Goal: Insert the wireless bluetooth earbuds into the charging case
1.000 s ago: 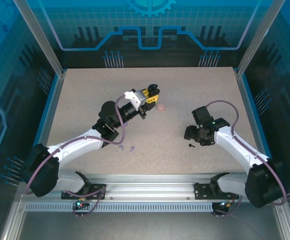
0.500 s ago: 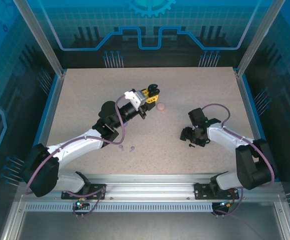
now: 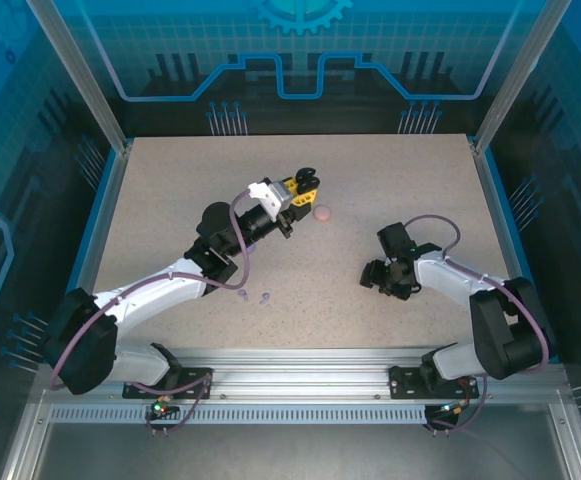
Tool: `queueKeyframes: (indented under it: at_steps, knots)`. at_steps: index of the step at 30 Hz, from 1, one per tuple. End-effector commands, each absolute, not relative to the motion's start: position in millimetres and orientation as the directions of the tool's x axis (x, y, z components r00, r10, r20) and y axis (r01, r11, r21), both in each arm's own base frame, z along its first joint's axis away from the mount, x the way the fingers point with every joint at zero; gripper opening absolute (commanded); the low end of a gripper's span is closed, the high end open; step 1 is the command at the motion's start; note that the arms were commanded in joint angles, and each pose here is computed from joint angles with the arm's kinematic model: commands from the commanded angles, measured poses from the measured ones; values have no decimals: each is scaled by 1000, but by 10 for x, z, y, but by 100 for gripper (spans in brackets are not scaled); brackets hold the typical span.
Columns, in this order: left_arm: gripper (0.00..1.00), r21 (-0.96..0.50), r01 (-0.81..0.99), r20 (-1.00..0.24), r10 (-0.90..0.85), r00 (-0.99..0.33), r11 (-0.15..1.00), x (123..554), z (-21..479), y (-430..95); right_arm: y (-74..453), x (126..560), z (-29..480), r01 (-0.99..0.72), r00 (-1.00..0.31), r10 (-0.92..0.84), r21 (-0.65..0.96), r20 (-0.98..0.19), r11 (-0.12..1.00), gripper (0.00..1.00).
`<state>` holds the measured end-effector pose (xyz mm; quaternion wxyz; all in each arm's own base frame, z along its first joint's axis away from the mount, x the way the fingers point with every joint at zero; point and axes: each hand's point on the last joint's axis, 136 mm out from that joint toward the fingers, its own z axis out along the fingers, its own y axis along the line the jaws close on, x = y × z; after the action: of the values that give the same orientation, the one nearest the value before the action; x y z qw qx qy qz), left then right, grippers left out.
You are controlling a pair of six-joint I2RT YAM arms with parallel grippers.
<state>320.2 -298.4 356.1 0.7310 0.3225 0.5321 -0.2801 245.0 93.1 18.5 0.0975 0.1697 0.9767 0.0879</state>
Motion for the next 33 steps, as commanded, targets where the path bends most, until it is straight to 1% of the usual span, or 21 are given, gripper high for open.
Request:
queueKeyframes:
  at_steps: [1, 10, 17, 20, 24, 27, 33]
  knots:
    - [0, 173, 743, -940, -116, 320, 646, 3132, 3803, -2937, 1007, 2351, 181, 318, -926, 352, 223, -133, 921, 69]
    - [0, 171, 745, -941, -116, 317, 645, 3134, 3793, -2943, 1056, 2335, 260, 304, -932, 335, 203, -140, 931, 68]
    - [0, 167, 748, -942, -120, 313, 642, 3136, 3785, -2953, 872, 2328, 303, 340, -924, 348, 75, -159, 937, 66]
    - [0, 167, 748, -942, -121, 314, 642, 3138, 3788, -2955, 875, 2365, 309, 315, -934, 319, 50, -161, 948, 62]
    - [0, 166, 747, -942, -120, 313, 643, 3140, 3781, -2953, 909, 2414, 317, 251, -956, 250, 14, -154, 968, 50]
    - [0, 168, 747, -942, -119, 314, 644, 3144, 3783, -2955, 926, 2425, 302, 203, -971, 200, -14, -134, 979, 47]
    - [0, 169, 746, -942, -118, 315, 644, 3149, 3780, -2958, 885, 2398, 263, 159, -983, 151, -71, -105, 985, 45]
